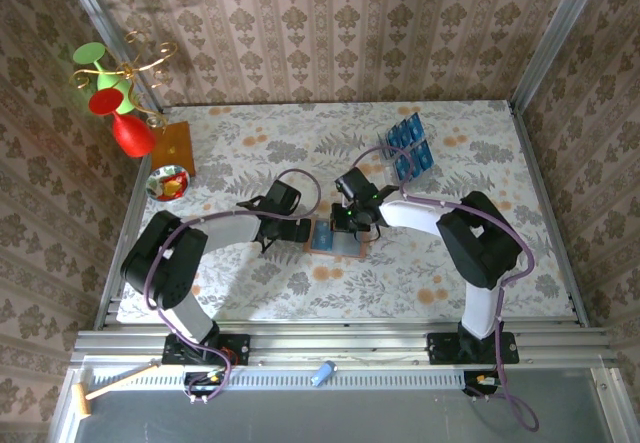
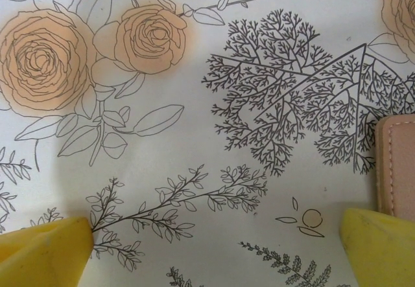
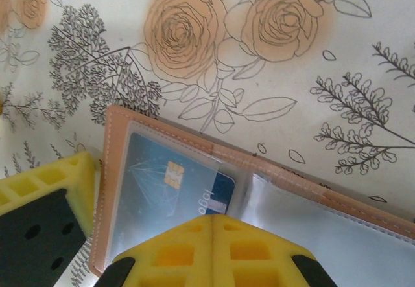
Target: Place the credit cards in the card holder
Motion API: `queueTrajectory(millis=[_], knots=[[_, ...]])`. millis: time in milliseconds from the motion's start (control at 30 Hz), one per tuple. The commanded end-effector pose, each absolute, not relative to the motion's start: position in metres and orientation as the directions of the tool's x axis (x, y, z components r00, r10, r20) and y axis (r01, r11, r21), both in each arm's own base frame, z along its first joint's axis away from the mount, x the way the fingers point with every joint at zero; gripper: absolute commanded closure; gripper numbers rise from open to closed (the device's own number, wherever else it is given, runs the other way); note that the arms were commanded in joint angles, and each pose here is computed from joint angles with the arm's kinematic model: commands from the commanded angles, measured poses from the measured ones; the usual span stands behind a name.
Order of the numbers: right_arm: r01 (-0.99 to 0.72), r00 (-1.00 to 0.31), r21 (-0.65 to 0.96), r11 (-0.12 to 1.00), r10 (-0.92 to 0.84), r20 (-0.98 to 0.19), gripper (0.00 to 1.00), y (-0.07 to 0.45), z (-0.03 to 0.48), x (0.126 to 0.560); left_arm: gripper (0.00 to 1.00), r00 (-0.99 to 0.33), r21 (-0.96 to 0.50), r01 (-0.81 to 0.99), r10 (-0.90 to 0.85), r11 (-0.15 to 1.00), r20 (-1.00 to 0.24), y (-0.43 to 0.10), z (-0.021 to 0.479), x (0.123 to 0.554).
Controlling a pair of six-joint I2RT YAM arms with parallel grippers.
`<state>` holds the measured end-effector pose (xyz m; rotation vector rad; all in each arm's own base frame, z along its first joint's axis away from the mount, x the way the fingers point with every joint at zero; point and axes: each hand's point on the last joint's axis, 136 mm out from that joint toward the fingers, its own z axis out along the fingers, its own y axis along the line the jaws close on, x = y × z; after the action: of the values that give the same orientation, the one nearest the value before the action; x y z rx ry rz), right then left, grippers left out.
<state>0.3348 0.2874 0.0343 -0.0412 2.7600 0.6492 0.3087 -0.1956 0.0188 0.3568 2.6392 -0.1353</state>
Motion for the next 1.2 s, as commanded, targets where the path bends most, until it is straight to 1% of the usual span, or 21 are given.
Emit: queueTrajectory(millis=[0, 867, 1033, 1167], knots=[[-0.083, -0.962, 0.408, 0.909, 0.035, -0.272, 1.00, 0.283, 0.020, 0.328, 0.00, -0.853, -0.043, 0.300, 0.247, 0.953, -0.460, -0.201, 0.009, 0.314], [-0.106, -0.969, 0.423, 0.900, 0.002, -0.247, 1.00, 0.307, 0.015, 0.332, 0.00, -0.863, -0.079, 0.307, 0.242, 0.948, -0.444, -0.208, -0.005, 0.305], [-0.111, -0.967, 0.431, 0.896, 0.002, -0.255, 1.00, 0.309, 0.023, 0.332, 0.00, -0.861, -0.078, 0.308, 0.243, 0.948, -0.447, -0.208, -0.001, 0.306], [-0.120, -0.958, 0.433, 0.893, 0.010, -0.288, 1.00, 0.304, 0.042, 0.337, 0.00, -0.857, -0.070, 0.296, 0.233, 0.953, -0.460, -0.201, 0.009, 0.309]])
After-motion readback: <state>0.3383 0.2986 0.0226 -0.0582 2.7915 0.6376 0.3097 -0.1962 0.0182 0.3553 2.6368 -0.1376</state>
